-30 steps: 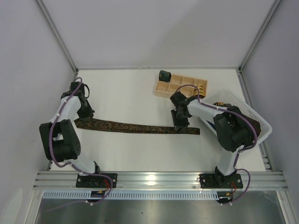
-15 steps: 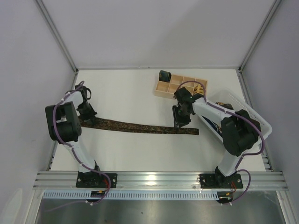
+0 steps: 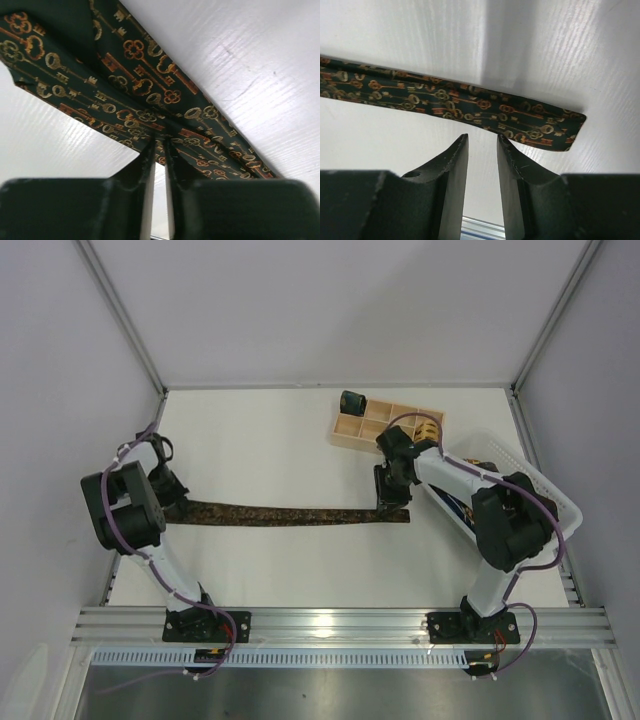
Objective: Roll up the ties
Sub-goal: Flatten the tie, then roll the tie
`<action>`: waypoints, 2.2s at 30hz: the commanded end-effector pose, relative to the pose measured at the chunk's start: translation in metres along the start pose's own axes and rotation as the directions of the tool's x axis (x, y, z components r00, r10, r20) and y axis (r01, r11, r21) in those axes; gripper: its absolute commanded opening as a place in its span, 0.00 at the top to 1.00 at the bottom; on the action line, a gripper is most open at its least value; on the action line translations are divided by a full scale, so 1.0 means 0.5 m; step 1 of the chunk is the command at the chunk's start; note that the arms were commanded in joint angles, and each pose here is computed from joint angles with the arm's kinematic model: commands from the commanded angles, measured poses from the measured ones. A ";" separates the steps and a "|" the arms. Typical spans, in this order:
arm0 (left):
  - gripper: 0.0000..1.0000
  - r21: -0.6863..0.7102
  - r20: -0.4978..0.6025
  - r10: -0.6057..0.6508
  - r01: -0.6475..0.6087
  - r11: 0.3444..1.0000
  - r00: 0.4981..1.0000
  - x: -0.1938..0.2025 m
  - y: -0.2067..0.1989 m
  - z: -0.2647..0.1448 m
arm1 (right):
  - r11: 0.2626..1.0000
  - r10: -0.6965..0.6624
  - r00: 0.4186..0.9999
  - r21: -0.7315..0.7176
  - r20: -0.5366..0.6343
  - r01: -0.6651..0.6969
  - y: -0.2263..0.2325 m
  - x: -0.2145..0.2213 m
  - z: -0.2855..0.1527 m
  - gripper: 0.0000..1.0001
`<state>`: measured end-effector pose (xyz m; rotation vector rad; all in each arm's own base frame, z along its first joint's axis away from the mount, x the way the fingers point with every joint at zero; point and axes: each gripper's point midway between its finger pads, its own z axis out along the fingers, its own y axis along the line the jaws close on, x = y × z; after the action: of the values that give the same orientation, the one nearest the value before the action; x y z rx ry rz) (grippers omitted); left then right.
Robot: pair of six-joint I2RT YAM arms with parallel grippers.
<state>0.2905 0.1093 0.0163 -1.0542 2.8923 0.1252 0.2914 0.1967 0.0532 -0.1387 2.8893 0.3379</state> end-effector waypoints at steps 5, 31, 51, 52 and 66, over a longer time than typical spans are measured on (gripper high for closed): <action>0.72 0.052 0.122 -0.018 0.011 0.999 0.992 -0.020 0.008 -0.084 | 0.996 0.035 0.999 0.084 0.028 -0.037 -0.038 -0.043 0.009 0.68; 0.80 0.665 0.126 0.608 -0.522 0.534 0.784 0.441 -0.622 -0.277 | 0.982 0.183 0.980 -0.055 0.078 -0.179 -0.003 0.013 -0.083 0.59; 1.00 0.679 0.001 0.730 -0.537 0.501 0.683 0.692 -0.708 -0.181 | 0.967 0.203 0.978 -0.163 0.041 -0.194 -0.111 0.079 -0.043 0.56; 1.00 0.681 0.005 0.730 -0.537 0.498 0.683 0.694 -0.714 -0.180 | 0.968 0.195 0.980 -0.166 0.041 -0.186 -0.111 0.078 -0.040 0.57; 1.00 0.621 -0.041 0.732 -0.557 0.552 0.681 0.693 -0.708 -0.116 | 0.969 0.240 0.968 0.047 0.075 -0.243 -0.208 0.066 -0.037 0.58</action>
<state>0.2497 -0.3850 0.0206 0.1763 3.0778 -0.9031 0.2589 0.1212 0.0371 0.1609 2.8633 0.4814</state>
